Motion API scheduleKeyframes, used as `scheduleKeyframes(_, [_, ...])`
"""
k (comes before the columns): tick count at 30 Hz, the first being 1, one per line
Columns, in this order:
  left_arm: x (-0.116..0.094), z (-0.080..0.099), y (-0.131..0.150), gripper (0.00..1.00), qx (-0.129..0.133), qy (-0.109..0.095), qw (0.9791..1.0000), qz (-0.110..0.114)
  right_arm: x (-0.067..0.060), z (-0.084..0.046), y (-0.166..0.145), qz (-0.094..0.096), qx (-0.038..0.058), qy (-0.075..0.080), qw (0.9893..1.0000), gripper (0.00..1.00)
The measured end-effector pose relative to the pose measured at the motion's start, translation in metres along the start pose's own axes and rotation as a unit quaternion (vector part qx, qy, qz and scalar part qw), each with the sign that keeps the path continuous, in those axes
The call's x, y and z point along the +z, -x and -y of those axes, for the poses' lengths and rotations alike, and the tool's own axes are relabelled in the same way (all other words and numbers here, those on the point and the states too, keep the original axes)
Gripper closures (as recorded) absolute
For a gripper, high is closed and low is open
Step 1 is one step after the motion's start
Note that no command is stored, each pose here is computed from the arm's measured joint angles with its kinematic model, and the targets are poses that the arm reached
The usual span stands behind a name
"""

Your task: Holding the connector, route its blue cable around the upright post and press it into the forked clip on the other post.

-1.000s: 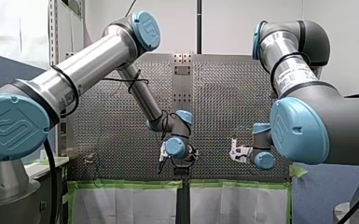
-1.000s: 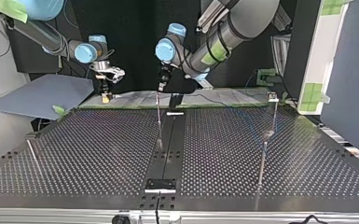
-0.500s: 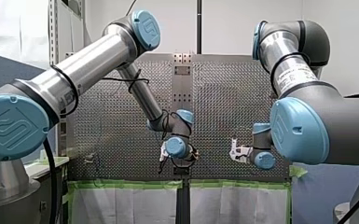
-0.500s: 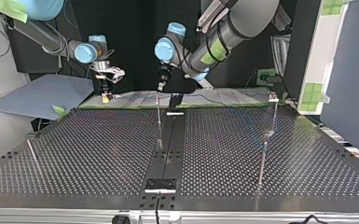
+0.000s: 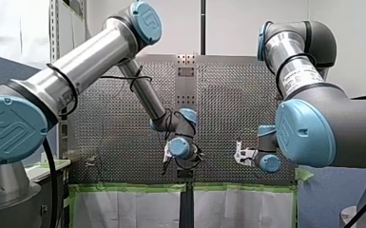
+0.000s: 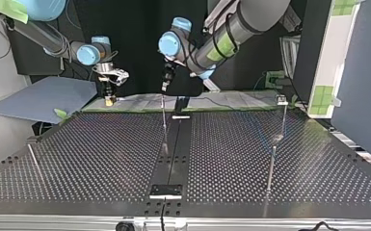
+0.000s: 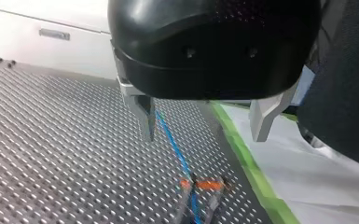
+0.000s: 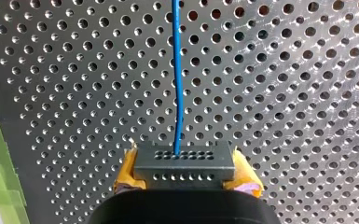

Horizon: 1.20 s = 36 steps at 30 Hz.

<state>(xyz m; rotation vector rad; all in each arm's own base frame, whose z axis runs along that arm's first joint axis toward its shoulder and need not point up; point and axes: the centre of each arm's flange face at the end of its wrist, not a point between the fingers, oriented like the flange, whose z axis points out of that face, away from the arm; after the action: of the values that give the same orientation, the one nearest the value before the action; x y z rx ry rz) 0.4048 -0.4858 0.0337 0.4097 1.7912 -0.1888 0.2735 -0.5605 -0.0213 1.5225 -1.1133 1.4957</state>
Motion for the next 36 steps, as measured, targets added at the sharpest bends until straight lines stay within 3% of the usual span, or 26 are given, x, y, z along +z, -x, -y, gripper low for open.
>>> scheduleKeyframes(6, [-0.020, 0.004, 0.014, 0.00, -0.007, -0.006, 0.9998, 0.019, 0.000, 0.000, 0.000, 0.000, 0.0001, 0.000, 1.0000, 0.69])
scheduleKeyframes(10, [-0.038, 0.013, 0.022, 0.00, -0.021, -0.016, 0.9991, 0.032, 0.000, 0.000, 0.000, 0.000, 0.0010, 0.000, 1.0000, 0.69])
scheduleKeyframes(14, [-0.051, 0.014, 0.030, 0.00, -0.039, -0.013, 0.9982, 0.044, 0.000, 0.000, 0.000, -0.001, 0.0030, 0.000, 1.0000, 0.69])
scheduleKeyframes(24, [-0.090, 0.005, 0.038, 0.00, -0.066, -0.002, 0.9974, 0.027, 0.000, -0.004, 0.000, 0.000, 0.0052, 0.004, 1.0000, 0.69])
scheduleKeyframes(36, [-0.125, -0.012, 0.051, 0.00, -0.083, 0.012, 0.9958, 0.036, 0.000, -0.009, 0.000, 0.000, 0.0060, 0.007, 1.0000, 0.69])
